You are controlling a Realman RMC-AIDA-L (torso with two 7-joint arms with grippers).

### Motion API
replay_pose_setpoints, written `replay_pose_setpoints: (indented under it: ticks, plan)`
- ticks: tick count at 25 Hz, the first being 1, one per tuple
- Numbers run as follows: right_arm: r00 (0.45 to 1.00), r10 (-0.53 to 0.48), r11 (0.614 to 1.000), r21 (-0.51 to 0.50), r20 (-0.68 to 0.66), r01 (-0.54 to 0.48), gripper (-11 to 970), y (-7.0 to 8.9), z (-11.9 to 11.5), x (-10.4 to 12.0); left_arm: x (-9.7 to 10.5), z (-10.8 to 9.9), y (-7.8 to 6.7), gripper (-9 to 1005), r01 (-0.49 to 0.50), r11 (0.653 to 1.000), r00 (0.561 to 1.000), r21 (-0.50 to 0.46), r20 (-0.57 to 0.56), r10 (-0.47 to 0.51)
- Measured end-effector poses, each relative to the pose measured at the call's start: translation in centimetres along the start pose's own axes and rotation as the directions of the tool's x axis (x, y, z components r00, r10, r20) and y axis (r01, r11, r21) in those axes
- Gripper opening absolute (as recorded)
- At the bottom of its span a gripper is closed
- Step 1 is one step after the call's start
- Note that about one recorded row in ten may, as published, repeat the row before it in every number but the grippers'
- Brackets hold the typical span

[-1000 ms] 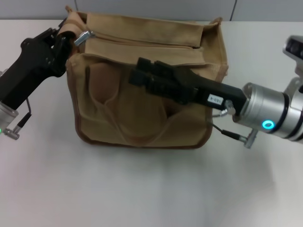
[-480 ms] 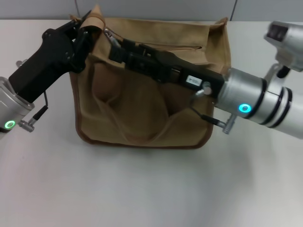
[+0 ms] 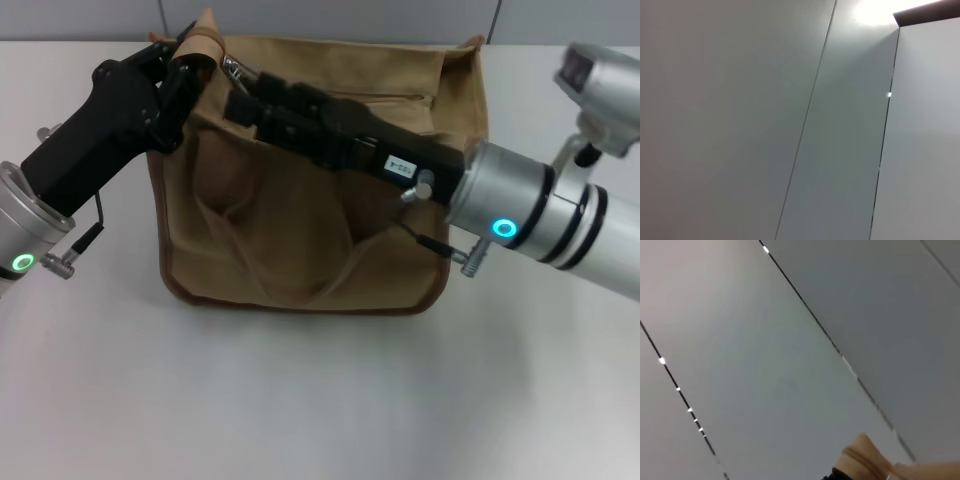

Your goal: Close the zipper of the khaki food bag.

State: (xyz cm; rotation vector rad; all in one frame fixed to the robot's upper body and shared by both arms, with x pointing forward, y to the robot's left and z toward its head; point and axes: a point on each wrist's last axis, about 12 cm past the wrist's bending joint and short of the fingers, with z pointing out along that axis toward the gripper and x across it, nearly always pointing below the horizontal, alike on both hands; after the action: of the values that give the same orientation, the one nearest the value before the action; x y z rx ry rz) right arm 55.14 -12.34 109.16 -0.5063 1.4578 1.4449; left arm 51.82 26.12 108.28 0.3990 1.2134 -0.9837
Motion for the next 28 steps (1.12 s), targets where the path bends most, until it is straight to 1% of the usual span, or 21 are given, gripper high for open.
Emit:
replay_pose_setpoints:
  ticks: [2,3,5,6,7,8,9,11,12,13,14,16,21,22,28]
  plan:
    - [0.997,-0.071,0.997,0.009,0.039,0.071,831,0.2,-0.5,0.2,0.0,-0.1,0.0,56,-0.001,1.0,1.0,-0.004,0.001,0.001]
    - [0.989,-0.133,0.991,0.021,0.066,0.131,831,0.4,-0.8,0.3,0.0,-0.1,0.0,56,-0.001,1.0,1.0,-0.006,0.002,0.001]
    - [0.959,-0.263,0.964,0.051,0.102,0.259,831,0.8,-1.2,0.6,0.0,-0.1,0.0,56,-0.002,1.0,1.0,-0.007,0.003,0.002]
    - [0.932,-0.344,0.939,0.074,0.116,0.337,831,1.0,-1.4,0.8,0.0,-0.1,0.0,56,-0.002,1.0,1.0,-0.008,0.003,0.002]
    - [0.87,-0.476,0.877,0.132,0.126,0.461,831,1.4,-1.6,1.2,0.0,-0.1,0.1,56,-0.002,1.0,1.0,-0.009,0.003,0.002]
    - [0.87,-0.476,0.877,0.132,0.126,0.461,831,1.4,-1.6,1.2,0.0,-0.1,0.1,56,-0.002,1.0,1.0,-0.009,0.003,0.002]
    - [0.838,-0.532,0.843,0.164,0.122,0.512,831,1.5,-1.7,1.4,0.0,-0.1,0.1,55,-0.002,1.0,1.0,-0.009,0.004,0.002]
    - [0.792,-0.602,0.791,0.219,0.104,0.572,831,1.6,-1.6,1.7,0.0,0.0,0.0,55,0.0,1.0,1.0,-0.009,0.005,0.0]
    - [0.756,-0.65,0.747,0.25,0.077,0.617,831,1.7,-1.3,1.9,0.1,0.1,0.0,55,0.0,1.0,1.0,-0.008,0.006,0.0]
    - [0.738,-0.672,0.725,0.257,0.06,0.639,831,1.7,-1.1,2.0,0.1,0.1,0.0,55,0.0,1.0,1.0,-0.006,0.006,0.0]
    - [0.738,-0.672,0.725,0.257,0.06,0.639,831,1.7,-1.1,2.0,0.1,0.1,0.0,55,0.0,1.0,1.0,-0.006,0.006,0.0]
    - [0.715,-0.698,0.697,0.261,0.032,0.668,831,1.7,-0.8,2.1,0.1,0.2,0.0,55,0.002,1.0,1.0,-0.002,0.005,-0.002]
    - [0.676,-0.737,0.652,0.245,-0.018,0.717,830,1.8,0.1,2.5,0.2,0.5,-0.2,54,0.014,1.0,1.0,0.008,0.012,-0.014]
    - [0.66,-0.751,0.635,0.237,-0.036,0.736,830,1.8,0.3,2.7,0.2,0.5,-0.2,54,0.015,1.0,1.0,0.01,0.013,-0.015]
    - [0.642,-0.764,0.614,0.236,-0.06,0.753,829,1.8,0.8,2.7,0.2,0.9,-0.4,54,0.025,0.999,1.0,0.021,0.017,-0.026]
